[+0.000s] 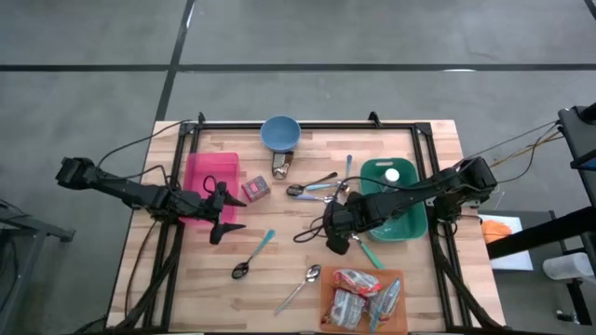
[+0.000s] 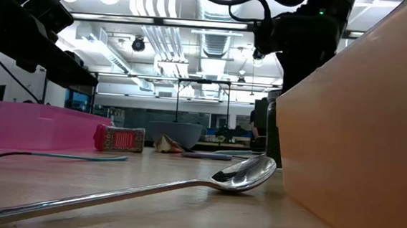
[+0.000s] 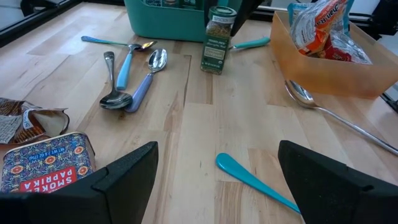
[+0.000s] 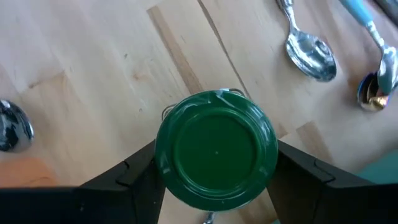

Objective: Pick & Place Food Item
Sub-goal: Put the green seasoning bottle into the green bin

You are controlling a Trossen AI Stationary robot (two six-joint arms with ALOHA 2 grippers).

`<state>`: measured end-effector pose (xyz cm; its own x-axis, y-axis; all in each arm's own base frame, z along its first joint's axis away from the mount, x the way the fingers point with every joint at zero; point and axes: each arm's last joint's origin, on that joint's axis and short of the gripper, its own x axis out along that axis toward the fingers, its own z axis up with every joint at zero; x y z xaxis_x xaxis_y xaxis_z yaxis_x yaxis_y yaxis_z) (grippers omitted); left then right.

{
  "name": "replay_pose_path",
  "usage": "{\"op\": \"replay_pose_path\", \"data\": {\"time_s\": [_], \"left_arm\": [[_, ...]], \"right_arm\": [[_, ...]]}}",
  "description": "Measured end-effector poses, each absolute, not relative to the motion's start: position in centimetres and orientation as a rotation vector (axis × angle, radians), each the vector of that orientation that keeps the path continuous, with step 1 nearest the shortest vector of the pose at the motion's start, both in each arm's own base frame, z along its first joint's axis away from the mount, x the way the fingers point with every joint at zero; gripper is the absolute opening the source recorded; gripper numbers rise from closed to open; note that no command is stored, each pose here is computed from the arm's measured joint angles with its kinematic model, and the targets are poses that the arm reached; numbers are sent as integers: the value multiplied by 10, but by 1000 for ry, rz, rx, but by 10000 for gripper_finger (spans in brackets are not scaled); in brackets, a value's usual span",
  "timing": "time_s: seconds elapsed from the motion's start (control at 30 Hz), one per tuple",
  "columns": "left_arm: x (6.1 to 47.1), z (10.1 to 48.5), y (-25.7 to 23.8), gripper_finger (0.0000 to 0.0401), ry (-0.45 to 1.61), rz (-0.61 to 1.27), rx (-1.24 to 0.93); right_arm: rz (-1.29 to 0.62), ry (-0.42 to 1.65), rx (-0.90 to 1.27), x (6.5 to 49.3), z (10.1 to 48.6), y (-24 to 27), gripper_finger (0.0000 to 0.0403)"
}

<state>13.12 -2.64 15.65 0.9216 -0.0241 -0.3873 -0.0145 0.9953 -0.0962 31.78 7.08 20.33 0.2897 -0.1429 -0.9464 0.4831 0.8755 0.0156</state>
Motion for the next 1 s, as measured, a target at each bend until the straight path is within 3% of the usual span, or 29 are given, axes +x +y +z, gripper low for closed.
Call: {"op": "replay_pose_path", "data": {"time_s": [0.33, 0.53, 1.0], "left_arm": [[131, 156, -26, 336, 399, -5, -98], [131, 156, -26, 336, 399, -5, -98], [131, 156, -26, 336, 399, -5, -98]], "right_arm": [[-408, 1212, 298, 318, 203, 71, 226], [-408, 1208, 300, 318, 204, 71, 191], [-407, 1208, 299, 319, 204, 71, 191]]}}
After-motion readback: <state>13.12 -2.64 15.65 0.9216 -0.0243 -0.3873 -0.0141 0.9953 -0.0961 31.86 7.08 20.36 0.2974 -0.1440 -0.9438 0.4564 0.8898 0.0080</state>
